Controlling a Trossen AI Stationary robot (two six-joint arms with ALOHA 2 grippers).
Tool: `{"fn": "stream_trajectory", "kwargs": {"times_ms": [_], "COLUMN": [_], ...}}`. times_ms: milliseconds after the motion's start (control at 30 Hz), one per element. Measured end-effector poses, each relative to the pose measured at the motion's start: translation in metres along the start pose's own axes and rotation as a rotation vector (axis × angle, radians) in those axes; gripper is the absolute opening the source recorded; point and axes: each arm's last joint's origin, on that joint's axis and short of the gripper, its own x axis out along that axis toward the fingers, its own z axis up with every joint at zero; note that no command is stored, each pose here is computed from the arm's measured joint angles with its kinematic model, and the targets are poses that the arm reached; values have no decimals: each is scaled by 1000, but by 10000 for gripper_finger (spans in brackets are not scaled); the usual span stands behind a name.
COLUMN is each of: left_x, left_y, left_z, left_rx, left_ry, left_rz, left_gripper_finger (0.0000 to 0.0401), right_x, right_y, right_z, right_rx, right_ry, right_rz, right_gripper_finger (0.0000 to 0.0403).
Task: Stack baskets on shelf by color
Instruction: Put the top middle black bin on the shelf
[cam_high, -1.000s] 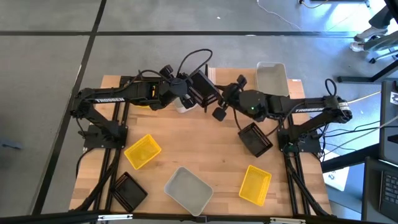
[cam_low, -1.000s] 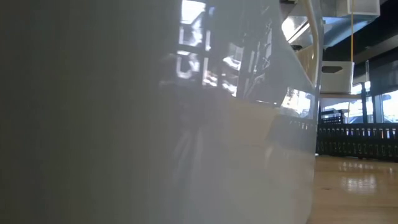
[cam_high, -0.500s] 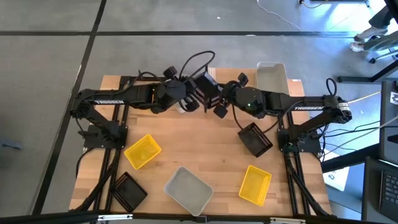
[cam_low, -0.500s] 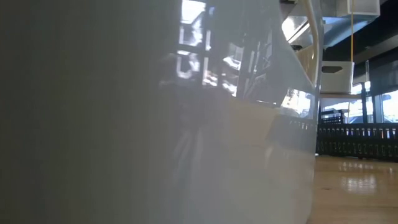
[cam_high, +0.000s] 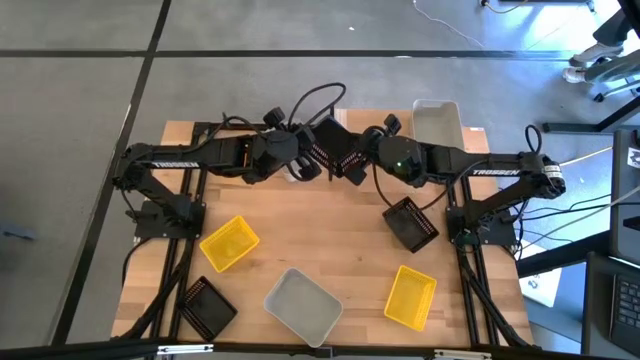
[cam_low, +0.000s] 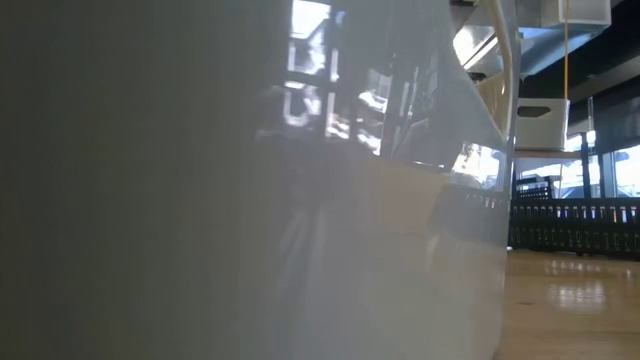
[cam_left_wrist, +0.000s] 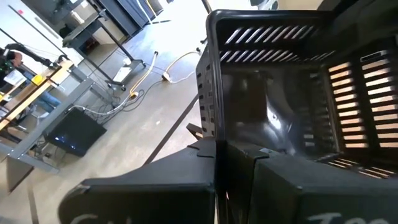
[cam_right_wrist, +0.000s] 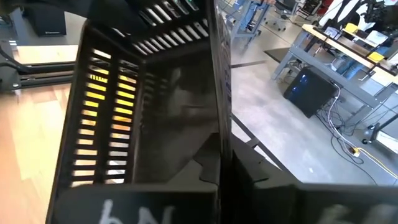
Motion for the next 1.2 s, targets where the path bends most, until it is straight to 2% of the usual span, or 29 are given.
{"fn": "stream_trajectory", "kwargs": {"times_ms": [667, 900, 1100, 1200], "left_x": [6, 3, -2, -5], "left_y": [5, 2, -2, -3], "left_z": [3, 4, 4, 4], "left_rx": [-100, 27, 45, 57], "left_ry": [-26, -33, -42, -35], "left_rz": [-37, -38, -48, -2], "left_gripper_finger": [70, 67, 67, 67], "right_x": [0, 0, 0, 0], "right_y": [0, 0, -1, -1], "right_z": [1, 1, 0, 0], "right_rx": [11, 9, 4, 0], "right_ry": [-7, -5, -2, 2], "right_rz": [5, -10, -50, -59], "right_gripper_finger": [1, 1, 0, 0]}}
